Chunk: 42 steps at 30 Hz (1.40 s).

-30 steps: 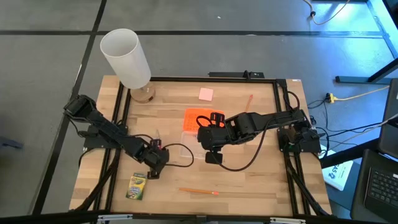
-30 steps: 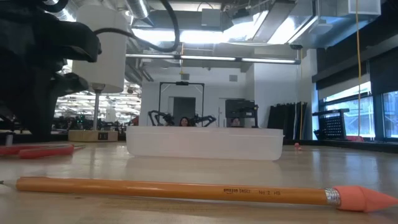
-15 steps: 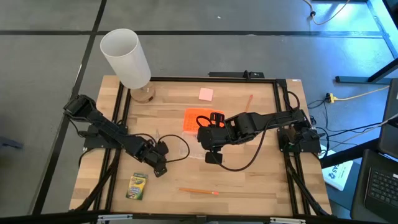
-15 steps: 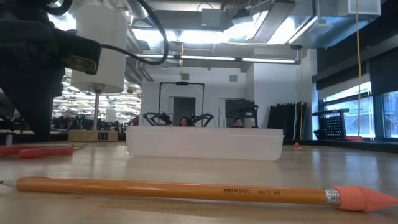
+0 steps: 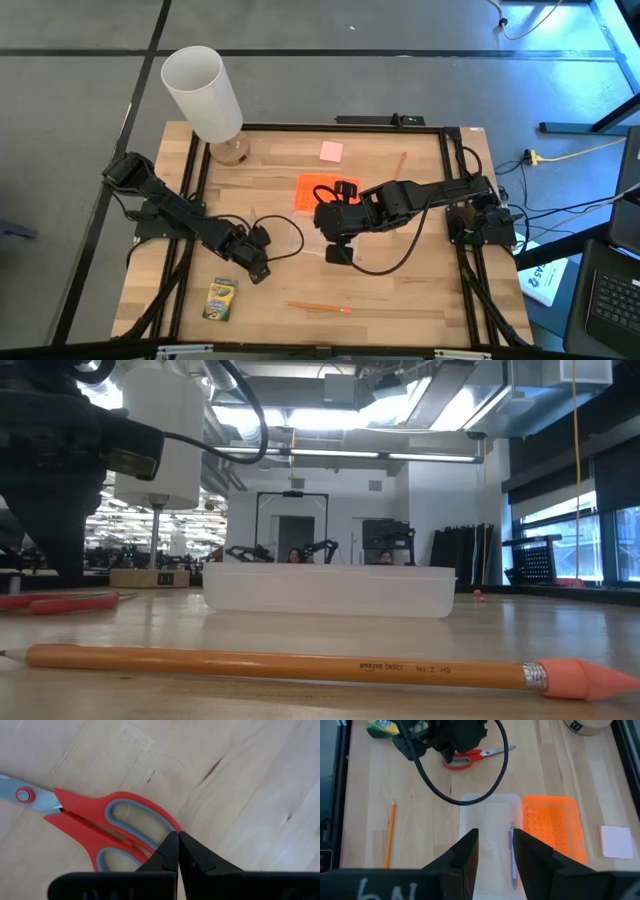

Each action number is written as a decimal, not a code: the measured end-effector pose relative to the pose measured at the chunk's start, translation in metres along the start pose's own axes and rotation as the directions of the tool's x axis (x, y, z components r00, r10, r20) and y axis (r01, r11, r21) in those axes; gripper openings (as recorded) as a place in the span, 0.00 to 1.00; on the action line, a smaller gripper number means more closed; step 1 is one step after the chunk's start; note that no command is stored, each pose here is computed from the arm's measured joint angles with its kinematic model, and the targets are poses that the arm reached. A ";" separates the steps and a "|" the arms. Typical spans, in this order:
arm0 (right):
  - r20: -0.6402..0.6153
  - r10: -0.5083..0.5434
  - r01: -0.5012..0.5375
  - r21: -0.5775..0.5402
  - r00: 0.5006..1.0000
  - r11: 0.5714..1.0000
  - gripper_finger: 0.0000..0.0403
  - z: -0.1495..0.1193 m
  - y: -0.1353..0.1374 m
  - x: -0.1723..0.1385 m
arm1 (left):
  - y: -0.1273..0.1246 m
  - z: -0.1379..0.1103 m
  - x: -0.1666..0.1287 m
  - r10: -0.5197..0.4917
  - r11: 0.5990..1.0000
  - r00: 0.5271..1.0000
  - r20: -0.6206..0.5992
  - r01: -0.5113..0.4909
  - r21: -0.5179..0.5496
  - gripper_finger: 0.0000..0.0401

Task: Pack school essentials
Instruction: Put the scissors into the orange supply box

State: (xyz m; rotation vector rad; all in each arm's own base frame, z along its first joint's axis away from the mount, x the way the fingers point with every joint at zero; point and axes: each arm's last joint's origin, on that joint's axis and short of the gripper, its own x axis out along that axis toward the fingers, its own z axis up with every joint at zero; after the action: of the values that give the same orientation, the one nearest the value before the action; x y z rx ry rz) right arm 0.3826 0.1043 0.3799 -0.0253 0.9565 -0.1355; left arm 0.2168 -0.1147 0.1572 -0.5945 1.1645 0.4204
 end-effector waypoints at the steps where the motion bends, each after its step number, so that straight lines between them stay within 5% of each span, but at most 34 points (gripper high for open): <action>1: 0.006 0.002 -0.002 0.001 1.000 1.000 0.30 0.001 0.000 0.000 | 0.000 0.000 0.000 0.000 1.000 1.000 0.000 0.000 -0.003 0.00; 13: 0.054 0.015 -0.016 0.017 0.998 1.000 0.30 0.005 0.001 0.000 | -0.002 0.001 0.000 -0.014 1.000 1.000 0.026 0.015 -0.010 0.04; 28: 0.064 0.018 -0.019 0.020 0.998 1.000 0.30 0.006 0.002 0.000 | 0.000 0.002 0.002 0.015 0.996 0.999 0.044 -0.010 -0.094 0.45; 42: 0.069 0.020 -0.021 0.020 0.997 1.000 0.30 0.007 0.002 0.000 | -0.001 0.005 0.024 0.052 0.990 0.999 0.002 -0.052 -0.131 0.47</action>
State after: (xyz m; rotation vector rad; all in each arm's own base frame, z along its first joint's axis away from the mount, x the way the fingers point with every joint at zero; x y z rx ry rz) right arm 0.3883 0.1058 0.3839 -0.0009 0.8863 -0.1252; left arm 0.2297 -0.1120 0.1365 -0.6775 1.1552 0.5459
